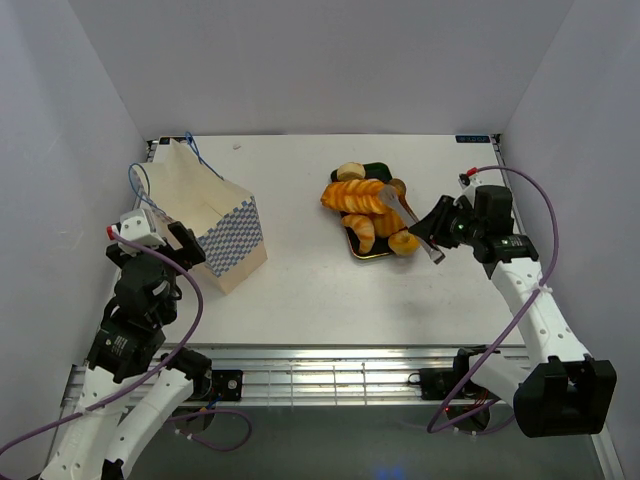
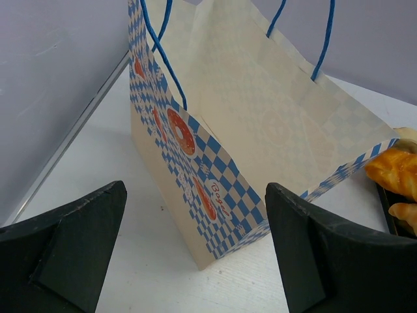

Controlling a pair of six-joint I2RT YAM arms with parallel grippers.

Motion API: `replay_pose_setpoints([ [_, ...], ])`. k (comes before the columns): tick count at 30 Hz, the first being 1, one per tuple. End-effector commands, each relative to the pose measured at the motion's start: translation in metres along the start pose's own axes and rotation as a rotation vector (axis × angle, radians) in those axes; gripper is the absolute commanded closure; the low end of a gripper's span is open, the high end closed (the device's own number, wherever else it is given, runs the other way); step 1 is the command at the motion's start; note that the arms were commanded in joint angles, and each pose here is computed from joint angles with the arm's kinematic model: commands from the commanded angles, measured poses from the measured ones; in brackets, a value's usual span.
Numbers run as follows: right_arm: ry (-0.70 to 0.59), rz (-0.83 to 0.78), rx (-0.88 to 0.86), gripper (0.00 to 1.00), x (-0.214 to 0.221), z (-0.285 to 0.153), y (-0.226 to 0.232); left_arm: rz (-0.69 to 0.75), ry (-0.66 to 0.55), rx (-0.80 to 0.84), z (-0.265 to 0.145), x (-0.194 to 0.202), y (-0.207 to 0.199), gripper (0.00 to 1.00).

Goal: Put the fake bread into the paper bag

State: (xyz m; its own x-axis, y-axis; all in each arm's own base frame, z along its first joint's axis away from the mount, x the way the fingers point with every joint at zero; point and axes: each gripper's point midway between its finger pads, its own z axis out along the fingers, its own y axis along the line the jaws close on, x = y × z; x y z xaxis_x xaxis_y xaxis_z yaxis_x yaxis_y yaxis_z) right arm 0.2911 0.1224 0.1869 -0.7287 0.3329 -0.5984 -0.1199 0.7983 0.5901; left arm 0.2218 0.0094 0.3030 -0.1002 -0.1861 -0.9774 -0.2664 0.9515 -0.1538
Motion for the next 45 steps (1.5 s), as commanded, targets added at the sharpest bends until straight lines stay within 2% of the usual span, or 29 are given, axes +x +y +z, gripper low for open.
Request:
replay_pose_setpoints([
  [1,-0.111,-0.086,-0.155,0.92,-0.045,-0.022,0.051,-0.027,-0.045,-0.018,-0.008,-0.021,0.006,0.02],
  [7,-0.188,-0.154,-0.235,0.92,-0.078,-0.043,0.086,-0.036,-0.069,-0.023,-0.012,-0.03,0.01,0.02],
  [8,-0.191,-0.157,-0.236,0.92,-0.081,-0.044,0.088,-0.036,-0.072,-0.019,-0.013,-0.031,0.009,0.1],
  [10,-0.207,-0.174,-0.259,0.92,-0.088,-0.052,0.098,-0.028,-0.067,0.0,-0.013,-0.03,0.007,0.14],
  [14,-0.23,-0.201,-0.301,0.92,-0.099,-0.062,0.113,-0.056,-0.068,-0.039,-0.015,-0.029,0.014,0.02],
  [24,-0.331,-0.332,-0.46,0.92,-0.13,-0.105,0.177,-0.157,-0.137,-0.07,-0.033,-0.055,0.029,0.02],
  [27,-0.355,-0.381,-0.508,0.92,-0.129,-0.112,0.203,-0.183,-0.163,-0.062,-0.04,-0.064,0.032,0.02],
  [37,-0.334,-0.522,-0.716,0.92,-0.083,-0.114,0.297,-0.203,-0.186,-0.055,-0.053,-0.081,0.038,0.02],
  [45,-0.316,-0.604,-0.697,0.92,-0.056,-0.084,0.333,-0.182,-0.19,-0.062,-0.056,-0.083,0.042,0.02],
])
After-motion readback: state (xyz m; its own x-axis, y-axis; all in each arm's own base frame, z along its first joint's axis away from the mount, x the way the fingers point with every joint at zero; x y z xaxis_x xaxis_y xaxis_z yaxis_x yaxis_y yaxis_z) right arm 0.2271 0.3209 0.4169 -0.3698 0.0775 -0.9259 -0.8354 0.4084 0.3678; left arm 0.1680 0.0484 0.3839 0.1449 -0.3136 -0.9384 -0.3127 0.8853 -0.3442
